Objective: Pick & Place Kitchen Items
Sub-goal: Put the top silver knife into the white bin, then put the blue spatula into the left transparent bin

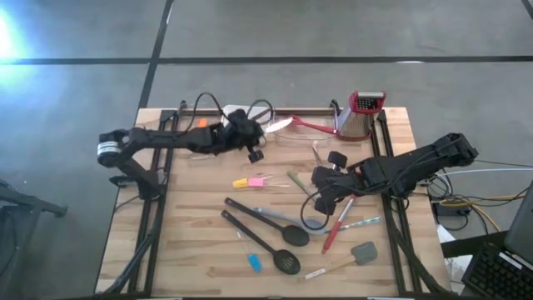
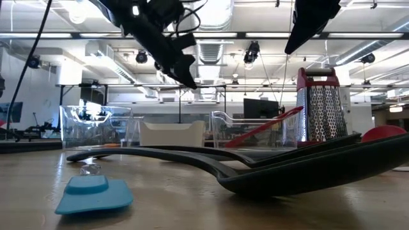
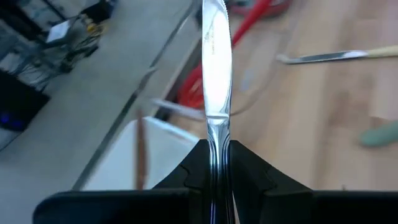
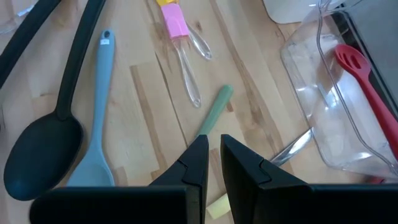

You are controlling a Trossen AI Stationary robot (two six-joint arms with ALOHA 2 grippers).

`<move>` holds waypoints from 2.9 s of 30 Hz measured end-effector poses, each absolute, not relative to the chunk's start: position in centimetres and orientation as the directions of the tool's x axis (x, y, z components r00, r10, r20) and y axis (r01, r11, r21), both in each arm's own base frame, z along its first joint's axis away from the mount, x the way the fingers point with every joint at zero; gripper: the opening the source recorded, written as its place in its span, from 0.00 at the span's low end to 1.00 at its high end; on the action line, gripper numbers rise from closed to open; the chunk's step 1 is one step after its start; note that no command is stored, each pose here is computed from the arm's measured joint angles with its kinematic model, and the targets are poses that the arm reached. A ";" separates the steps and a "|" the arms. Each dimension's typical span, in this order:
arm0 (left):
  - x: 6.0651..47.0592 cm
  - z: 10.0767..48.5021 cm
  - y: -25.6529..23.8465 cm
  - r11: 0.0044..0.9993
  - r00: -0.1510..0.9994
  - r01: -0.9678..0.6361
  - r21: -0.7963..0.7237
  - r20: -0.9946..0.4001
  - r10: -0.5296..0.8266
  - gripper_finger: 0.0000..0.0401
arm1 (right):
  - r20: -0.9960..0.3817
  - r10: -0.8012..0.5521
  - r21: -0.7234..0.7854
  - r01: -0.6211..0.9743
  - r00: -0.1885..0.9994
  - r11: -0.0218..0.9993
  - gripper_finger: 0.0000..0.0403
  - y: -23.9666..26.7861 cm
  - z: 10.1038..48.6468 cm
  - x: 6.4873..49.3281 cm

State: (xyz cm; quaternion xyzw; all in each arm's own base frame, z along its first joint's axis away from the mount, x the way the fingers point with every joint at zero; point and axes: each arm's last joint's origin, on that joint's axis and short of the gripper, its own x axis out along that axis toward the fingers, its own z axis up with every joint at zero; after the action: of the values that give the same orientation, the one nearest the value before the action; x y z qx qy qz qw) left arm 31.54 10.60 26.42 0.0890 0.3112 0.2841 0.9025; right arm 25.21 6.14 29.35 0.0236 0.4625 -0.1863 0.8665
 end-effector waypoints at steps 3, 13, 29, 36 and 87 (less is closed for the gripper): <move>31.0 26.5 12.3 0.797 0.623 -0.484 0.362 -0.497 0.604 0.10 | -0.810 -0.301 -0.130 0.347 0.503 0.929 0.10 6.1 29.3 25.2; 27.9 24.2 18.0 0.823 0.701 -0.485 0.296 -0.431 0.569 0.10 | -0.812 -0.302 -0.119 0.364 0.500 0.924 0.10 6.1 29.3 25.2; 24.3 19.7 22.3 0.861 0.754 -0.464 0.208 -0.418 0.508 0.10 | -0.801 -0.338 -0.142 0.391 0.495 0.909 0.10 5.6 29.2 25.3; 25.2 16.6 23.3 0.869 0.731 -0.451 0.202 -0.476 0.490 0.10 | -0.801 -0.342 -0.142 0.398 0.492 0.906 0.10 5.4 29.2 25.4; 24.4 26.2 6.1 0.997 0.818 -0.073 0.010 -0.572 0.065 0.51 | -0.801 -0.342 -0.157 0.379 0.491 0.912 0.10 5.4 29.2 25.3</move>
State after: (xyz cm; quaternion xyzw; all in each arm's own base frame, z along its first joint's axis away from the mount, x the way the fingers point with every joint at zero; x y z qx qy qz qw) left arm 24.42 6.11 26.24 -0.0061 0.2998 0.0362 0.9533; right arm 25.35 5.40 29.23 0.0202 0.4592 -0.2086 0.8632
